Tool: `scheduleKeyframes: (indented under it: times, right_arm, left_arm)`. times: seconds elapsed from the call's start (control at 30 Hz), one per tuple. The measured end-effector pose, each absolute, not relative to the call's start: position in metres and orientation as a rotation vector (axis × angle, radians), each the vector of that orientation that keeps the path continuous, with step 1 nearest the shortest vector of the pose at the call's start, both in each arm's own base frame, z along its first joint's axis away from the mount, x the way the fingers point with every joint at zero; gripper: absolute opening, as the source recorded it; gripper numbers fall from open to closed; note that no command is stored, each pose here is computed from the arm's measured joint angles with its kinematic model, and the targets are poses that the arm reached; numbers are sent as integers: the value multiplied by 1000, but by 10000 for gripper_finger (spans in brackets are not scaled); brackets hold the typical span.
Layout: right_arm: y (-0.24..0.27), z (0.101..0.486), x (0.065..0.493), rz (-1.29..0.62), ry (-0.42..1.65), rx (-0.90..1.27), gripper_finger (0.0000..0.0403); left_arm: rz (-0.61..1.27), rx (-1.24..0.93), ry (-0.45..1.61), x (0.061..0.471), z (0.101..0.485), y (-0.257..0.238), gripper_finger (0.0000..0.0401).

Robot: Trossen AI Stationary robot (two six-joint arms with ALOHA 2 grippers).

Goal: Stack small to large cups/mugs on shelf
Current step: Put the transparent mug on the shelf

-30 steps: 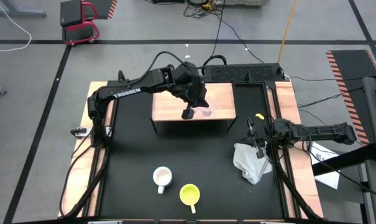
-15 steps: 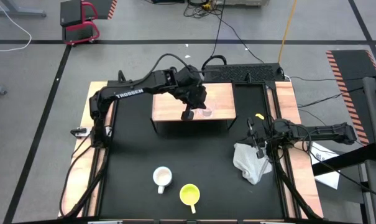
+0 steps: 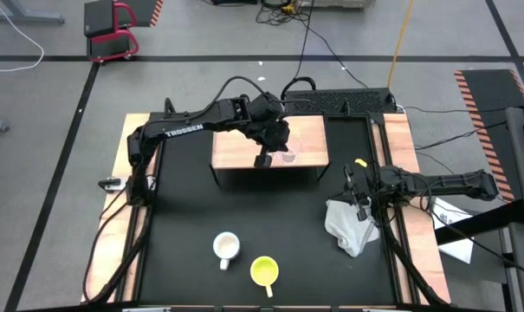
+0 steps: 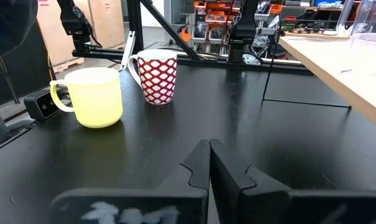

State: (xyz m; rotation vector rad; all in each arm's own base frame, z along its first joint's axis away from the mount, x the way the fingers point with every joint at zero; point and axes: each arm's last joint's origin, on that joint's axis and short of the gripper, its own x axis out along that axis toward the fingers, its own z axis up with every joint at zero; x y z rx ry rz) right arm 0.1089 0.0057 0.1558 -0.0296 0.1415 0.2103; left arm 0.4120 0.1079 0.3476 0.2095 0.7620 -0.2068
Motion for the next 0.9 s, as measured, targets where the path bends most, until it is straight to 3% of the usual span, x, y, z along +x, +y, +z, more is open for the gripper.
scheduleKeyframes:
  times: [0.47,0.9]
  right_arm:
    - [6,156,109,210,141,-30,0]
    - [6,156,109,210,141,-30,0]
  left_arm:
    - [-210,207,759,412,348,108,39]
    - [-212,207,758,412,348,108,101]
